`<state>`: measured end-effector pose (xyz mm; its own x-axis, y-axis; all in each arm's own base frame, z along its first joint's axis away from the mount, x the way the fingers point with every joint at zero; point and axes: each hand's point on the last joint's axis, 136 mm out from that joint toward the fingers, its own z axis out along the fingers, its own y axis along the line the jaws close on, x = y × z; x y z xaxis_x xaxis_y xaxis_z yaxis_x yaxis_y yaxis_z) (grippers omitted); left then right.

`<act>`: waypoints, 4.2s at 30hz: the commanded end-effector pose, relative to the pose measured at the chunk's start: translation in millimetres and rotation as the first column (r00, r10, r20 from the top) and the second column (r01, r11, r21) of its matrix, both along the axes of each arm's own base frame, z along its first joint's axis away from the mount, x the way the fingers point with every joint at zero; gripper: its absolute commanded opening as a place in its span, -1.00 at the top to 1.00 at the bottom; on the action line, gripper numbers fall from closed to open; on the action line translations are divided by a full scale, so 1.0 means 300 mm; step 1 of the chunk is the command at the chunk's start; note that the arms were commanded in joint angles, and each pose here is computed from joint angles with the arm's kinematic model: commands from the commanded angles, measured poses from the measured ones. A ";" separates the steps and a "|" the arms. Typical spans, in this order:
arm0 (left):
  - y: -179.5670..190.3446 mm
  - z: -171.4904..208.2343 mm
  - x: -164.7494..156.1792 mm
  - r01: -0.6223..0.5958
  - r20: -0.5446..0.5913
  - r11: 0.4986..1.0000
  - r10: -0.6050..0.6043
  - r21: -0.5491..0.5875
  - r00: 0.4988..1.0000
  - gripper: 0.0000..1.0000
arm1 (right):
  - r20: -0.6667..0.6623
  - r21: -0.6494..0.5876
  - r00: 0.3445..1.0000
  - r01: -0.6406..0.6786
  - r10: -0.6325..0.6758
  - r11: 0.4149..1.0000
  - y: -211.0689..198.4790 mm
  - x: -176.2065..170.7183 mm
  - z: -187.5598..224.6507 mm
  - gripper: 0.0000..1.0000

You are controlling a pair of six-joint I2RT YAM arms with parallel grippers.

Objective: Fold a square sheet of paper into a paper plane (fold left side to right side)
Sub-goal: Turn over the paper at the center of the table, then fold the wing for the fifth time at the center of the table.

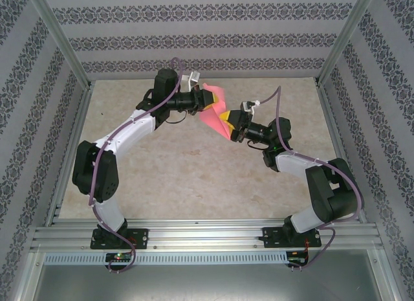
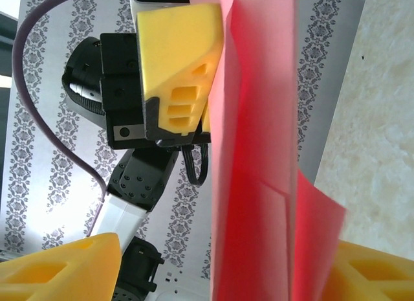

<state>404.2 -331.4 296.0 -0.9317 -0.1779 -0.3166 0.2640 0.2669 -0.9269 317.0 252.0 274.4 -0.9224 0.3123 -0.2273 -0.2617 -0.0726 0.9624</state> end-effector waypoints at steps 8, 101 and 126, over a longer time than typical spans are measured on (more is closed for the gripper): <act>0.008 -0.039 0.053 -0.007 0.026 1.000 0.007 -0.024 1.000 0.82 | -0.003 -0.014 0.999 -0.049 0.049 0.999 0.028 -0.028 -0.008 -0.21; 0.605 -0.311 -0.080 -0.420 0.031 0.810 0.447 0.410 0.894 -0.70 | 0.224 -0.931 0.896 0.313 0.384 -0.187 0.018 -0.188 -0.506 -0.47; -0.070 -0.740 -0.053 0.037 -0.231 0.914 0.063 0.405 0.971 -0.38 | 0.370 -0.700 0.818 0.557 -0.439 0.447 -0.485 0.011 -0.247 -0.96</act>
<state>386.5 -335.8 74.9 -0.9830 -0.1155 -0.1426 0.0323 0.6562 -0.7539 317.0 97.6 187.5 -0.6360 0.2682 -0.7236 -0.0739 0.9122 0.4031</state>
